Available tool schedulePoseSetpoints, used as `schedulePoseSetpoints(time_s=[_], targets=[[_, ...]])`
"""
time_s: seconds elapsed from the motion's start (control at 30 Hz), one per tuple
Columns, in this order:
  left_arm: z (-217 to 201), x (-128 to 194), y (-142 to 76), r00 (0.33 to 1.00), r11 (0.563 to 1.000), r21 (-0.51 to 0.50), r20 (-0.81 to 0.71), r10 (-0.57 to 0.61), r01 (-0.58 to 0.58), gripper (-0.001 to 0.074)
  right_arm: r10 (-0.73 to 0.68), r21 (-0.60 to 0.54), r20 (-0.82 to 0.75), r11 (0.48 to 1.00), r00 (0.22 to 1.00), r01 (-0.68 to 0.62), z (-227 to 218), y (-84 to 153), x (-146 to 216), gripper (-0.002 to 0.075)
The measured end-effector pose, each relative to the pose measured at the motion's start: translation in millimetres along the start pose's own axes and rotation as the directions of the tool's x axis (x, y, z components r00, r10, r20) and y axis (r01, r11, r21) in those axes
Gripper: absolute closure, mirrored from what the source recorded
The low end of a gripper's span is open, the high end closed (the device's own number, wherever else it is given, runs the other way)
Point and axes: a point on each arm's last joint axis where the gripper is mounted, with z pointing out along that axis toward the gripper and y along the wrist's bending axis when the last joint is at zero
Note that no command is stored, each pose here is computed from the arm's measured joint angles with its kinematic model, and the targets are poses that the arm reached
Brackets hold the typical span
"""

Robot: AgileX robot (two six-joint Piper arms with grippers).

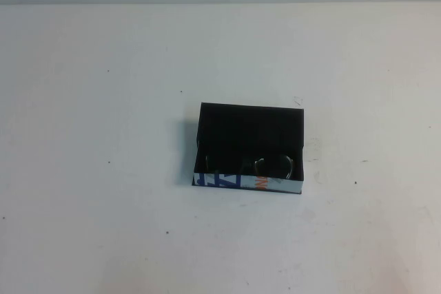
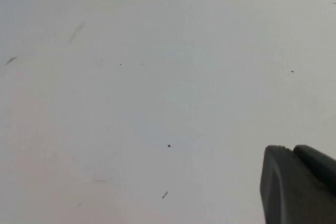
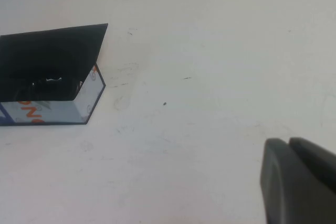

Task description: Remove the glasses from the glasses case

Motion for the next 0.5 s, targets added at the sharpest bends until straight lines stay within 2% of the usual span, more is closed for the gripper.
schedulePoseSetpoints(time_s=[0.37, 0.5], targets=[[0.0, 0.0, 0.0, 1.0, 1.0, 0.0, 0.0, 0.0, 0.0, 0.074, 0.036, -0.013, 0.0, 0.999, 0.999, -0.036, -0.2, 1.3, -0.5, 0.0743], [0.0, 0.0, 0.0, 1.0, 1.0, 0.0, 0.0, 0.0, 0.0, 0.074, 0.052, -0.048, 0.062, 0.998, 0.997, -0.049, -12.6, 10.9, -29.0, 0.0743]])
